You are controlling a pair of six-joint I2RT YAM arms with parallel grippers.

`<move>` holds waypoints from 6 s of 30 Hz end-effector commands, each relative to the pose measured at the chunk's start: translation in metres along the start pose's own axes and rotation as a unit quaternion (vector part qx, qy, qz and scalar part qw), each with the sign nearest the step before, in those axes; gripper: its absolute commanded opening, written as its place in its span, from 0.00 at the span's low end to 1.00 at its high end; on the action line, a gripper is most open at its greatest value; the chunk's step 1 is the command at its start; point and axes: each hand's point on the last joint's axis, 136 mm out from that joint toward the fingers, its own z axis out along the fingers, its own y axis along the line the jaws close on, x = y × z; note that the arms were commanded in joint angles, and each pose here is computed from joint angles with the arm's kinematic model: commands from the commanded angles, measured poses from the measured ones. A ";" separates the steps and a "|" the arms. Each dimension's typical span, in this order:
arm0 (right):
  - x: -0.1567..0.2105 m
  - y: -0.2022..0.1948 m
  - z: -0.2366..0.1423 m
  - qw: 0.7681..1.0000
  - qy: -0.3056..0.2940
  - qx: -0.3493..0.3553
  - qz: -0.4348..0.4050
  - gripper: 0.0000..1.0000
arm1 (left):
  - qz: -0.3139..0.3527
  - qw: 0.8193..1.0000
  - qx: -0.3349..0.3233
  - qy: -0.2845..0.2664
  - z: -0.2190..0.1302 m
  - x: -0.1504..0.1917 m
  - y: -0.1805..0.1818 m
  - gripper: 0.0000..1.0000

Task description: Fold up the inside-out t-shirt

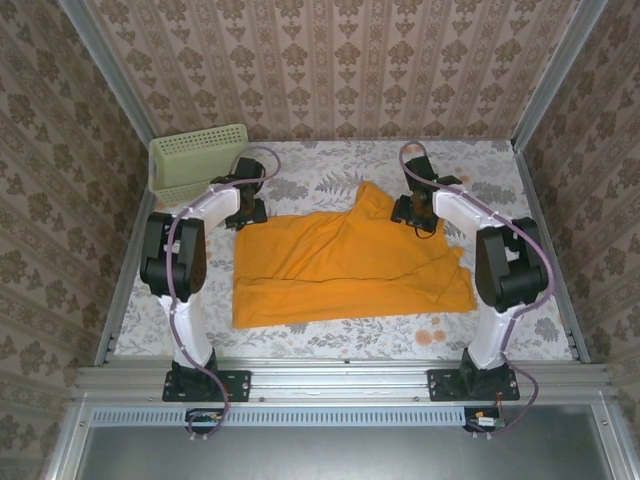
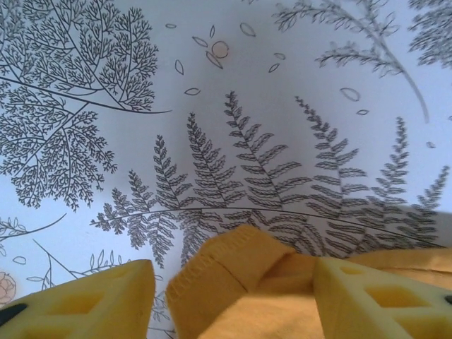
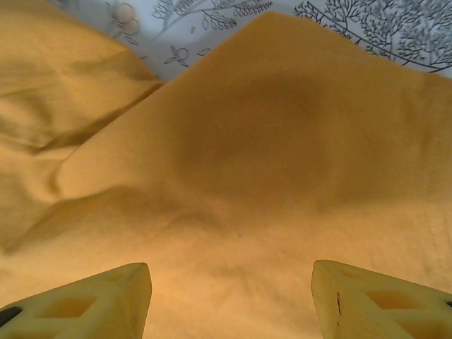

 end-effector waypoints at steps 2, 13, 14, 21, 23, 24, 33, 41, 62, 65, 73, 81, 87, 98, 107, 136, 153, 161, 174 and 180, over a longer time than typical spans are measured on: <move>0.009 -0.015 0.018 0.998 0.034 0.049 0.006 0.61 | 0.002 1.000 -0.007 0.019 0.004 0.000 0.010 0.51; 0.049 -0.086 0.020 0.986 0.064 0.134 0.073 0.58 | -0.035 0.998 0.046 0.010 -0.008 0.015 0.012 0.12; 0.052 -0.090 0.019 0.986 0.064 0.136 0.075 0.58 | -0.039 0.998 0.051 0.007 -0.012 0.016 0.012 0.10; 0.075 -0.121 0.010 0.980 0.070 0.152 0.105 0.57 | -0.088 0.989 0.114 -0.044 -0.051 0.026 0.018 0.03; 0.079 -0.126 0.009 0.980 0.070 0.152 0.111 0.57 | -0.098 0.983 0.141 -0.063 -0.061 0.027 0.017 0.03; 0.079 -0.128 0.008 0.980 0.067 0.152 0.113 0.57 | -0.102 0.981 0.149 -0.068 -0.064 0.030 0.018 0.03; 0.011 -0.085 -0.041 0.995 -0.042 0.052 0.077 0.58 | -0.121 0.963 0.225 -0.083 -0.074 0.028 0.005 0.02; -0.044 -0.060 -0.016 0.997 -0.024 0.048 0.054 0.59 | -0.116 0.964 0.228 -0.069 -0.069 0.031 0.001 0.01; -0.079 -0.059 -0.012 0.997 -0.042 0.068 0.011 0.00 | -0.144 0.953 0.249 -0.096 -0.078 0.017 0.017 0.00; -0.067 -0.068 -0.039 0.995 -0.065 0.069 0.020 0.00 | -0.145 0.952 0.249 -0.103 -0.086 0.020 0.022 0.00; 0.067 -0.108 -0.051 0.994 -0.008 0.099 0.042 0.00 | -0.179 0.963 0.197 -0.050 -0.073 0.095 0.049 0.00; 0.141 -0.133 -0.046 0.990 0.033 0.095 0.094 0.18 | -0.199 0.968 0.151 0.017 -0.042 0.161 0.070 0.00; 0.090 -0.126 -0.064 0.991 -0.016 0.085 0.106 0.37 | -0.201 0.966 0.159 0.023 -0.038 0.154 0.068 0.00; 0.054 -0.082 -0.014 0.996 0.034 0.062 0.057 0.42 | -0.191 0.967 0.167 0.021 -0.040 0.147 0.064 0.01; 0.077 -0.057 0.017 0.994 0.087 0.064 0.013 0.52 | -0.190 0.967 0.169 0.020 -0.041 0.147 0.064 0.02; 0.114 0.030 -0.075 0.979 -0.009 0.013 -0.201 0.56 | -0.166 0.972 0.166 0.024 -0.040 0.147 0.057 0.02; 0.079 0.072 0.001 0.979 0.056 -0.055 -0.187 0.60 | -0.164 0.973 0.163 0.024 -0.040 0.149 0.058 0.02; 0.076 0.062 0.003 0.980 0.045 -0.011 -0.192 0.20 | -0.162 0.973 0.160 0.025 -0.039 0.149 0.059 0.02; 0.011 0.010 -0.103 0.980 -0.110 0.058 -0.156 0.00 | -0.177 0.972 0.158 0.001 -0.050 0.143 0.071 0.02; -0.012 -0.022 -0.127 0.984 -0.132 0.044 -0.110 0.07 | -0.179 0.969 0.167 -0.009 -0.056 0.132 0.070 0.02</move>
